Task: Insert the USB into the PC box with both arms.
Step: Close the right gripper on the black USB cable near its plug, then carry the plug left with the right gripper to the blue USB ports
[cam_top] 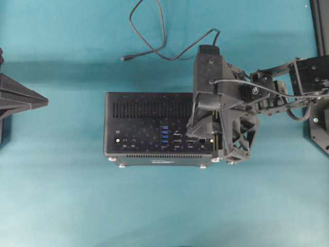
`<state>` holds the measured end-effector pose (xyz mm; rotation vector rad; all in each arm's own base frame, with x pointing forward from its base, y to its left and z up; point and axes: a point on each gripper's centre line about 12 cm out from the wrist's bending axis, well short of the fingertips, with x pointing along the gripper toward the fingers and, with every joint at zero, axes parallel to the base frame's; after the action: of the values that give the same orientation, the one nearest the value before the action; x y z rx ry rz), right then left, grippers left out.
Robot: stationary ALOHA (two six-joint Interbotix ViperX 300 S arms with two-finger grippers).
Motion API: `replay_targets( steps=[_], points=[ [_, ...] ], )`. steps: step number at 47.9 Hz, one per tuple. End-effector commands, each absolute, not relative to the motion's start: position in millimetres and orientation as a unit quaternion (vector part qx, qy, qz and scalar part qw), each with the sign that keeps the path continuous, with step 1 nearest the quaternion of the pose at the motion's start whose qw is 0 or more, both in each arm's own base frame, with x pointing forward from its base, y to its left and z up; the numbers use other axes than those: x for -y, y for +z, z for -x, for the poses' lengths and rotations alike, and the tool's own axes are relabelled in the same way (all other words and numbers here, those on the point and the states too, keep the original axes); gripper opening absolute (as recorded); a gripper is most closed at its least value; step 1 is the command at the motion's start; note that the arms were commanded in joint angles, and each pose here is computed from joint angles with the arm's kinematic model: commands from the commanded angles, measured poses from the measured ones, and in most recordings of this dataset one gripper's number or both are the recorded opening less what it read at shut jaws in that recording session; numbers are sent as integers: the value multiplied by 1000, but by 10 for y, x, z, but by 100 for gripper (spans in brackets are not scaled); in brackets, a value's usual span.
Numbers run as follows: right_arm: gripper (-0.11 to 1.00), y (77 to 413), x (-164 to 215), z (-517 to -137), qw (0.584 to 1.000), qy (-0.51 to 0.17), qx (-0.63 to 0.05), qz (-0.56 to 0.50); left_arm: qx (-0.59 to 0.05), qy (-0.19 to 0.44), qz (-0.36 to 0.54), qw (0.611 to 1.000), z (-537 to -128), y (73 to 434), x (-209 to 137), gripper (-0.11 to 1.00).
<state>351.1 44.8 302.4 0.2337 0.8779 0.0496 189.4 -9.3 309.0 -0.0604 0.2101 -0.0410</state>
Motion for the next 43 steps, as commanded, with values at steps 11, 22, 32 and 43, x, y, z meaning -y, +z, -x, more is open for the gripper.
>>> replay_targets(
  steps=[11, 22, 32, 43],
  points=[
    [10, 3354, -439, -3589, 912, 26, -395, -112, -94, -20, 31, 995, -1914, 3188, 91, 0],
    [10, 3462, -370, -3694, 918, 9, -390, -67, -97, -16, 34, 995, -1917, 3166, 79, 0],
    [10, 3311, -321, -3837, 917, -3, -397, -41, -92, -8, 36, 995, -1917, 3182, 47, 0],
    [10, 3307, -319, -3907, 925, -2, -378, -35, -91, -8, 35, 995, -1911, 3182, 46, 0]
  ],
)
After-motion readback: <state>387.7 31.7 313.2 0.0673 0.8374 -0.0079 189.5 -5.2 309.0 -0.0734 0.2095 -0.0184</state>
